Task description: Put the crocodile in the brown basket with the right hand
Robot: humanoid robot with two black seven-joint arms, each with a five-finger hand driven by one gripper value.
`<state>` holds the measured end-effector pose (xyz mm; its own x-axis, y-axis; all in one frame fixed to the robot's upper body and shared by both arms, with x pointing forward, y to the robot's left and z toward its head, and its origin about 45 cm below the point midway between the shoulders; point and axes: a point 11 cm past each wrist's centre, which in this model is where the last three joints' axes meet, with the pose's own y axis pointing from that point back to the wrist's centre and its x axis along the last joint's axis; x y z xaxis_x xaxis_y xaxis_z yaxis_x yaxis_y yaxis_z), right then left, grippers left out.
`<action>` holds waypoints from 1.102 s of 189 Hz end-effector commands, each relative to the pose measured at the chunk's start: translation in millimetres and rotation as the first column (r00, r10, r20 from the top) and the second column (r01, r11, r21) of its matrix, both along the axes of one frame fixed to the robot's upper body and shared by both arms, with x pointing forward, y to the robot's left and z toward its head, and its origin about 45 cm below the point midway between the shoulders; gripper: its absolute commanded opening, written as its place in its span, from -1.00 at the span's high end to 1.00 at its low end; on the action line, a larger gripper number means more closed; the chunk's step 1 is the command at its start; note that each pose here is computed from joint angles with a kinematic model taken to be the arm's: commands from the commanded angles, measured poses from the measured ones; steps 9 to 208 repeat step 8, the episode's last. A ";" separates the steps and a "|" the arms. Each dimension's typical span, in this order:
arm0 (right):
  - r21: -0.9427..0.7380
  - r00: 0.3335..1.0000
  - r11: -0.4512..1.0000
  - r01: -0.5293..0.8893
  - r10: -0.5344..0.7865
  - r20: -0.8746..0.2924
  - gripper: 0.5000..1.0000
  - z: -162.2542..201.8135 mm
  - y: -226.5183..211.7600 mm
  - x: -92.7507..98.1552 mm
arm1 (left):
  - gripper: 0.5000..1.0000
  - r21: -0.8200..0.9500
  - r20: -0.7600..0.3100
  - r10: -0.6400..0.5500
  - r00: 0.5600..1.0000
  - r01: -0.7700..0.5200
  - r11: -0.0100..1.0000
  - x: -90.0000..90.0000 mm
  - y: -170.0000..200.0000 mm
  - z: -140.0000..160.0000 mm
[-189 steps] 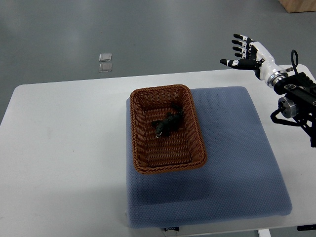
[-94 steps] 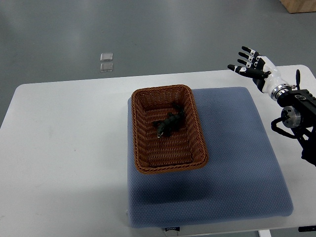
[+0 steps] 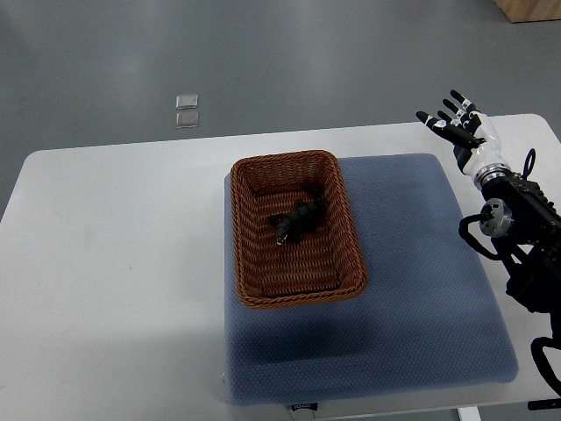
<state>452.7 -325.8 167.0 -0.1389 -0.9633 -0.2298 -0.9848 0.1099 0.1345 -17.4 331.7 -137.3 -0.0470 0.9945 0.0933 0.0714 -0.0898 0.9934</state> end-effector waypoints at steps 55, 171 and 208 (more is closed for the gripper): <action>0.015 1.000 1.000 -0.003 0.003 0.020 -0.73 0.9 11.2 -2.0 | -1.00 0.000 -0.002 -0.001 1.000 0.001 1.000 -0.3 0.4 0.1; 0.015 1.000 1.000 -0.003 0.003 0.020 -0.73 0.9 11.2 -2.0 | -1.00 0.000 -0.002 -0.001 1.000 0.001 1.000 -0.3 0.4 0.1; 0.015 1.000 1.000 -0.003 0.003 0.020 -0.73 0.9 11.2 -2.0 | -1.00 0.000 -0.002 -0.001 1.000 0.001 1.000 -0.3 0.4 0.1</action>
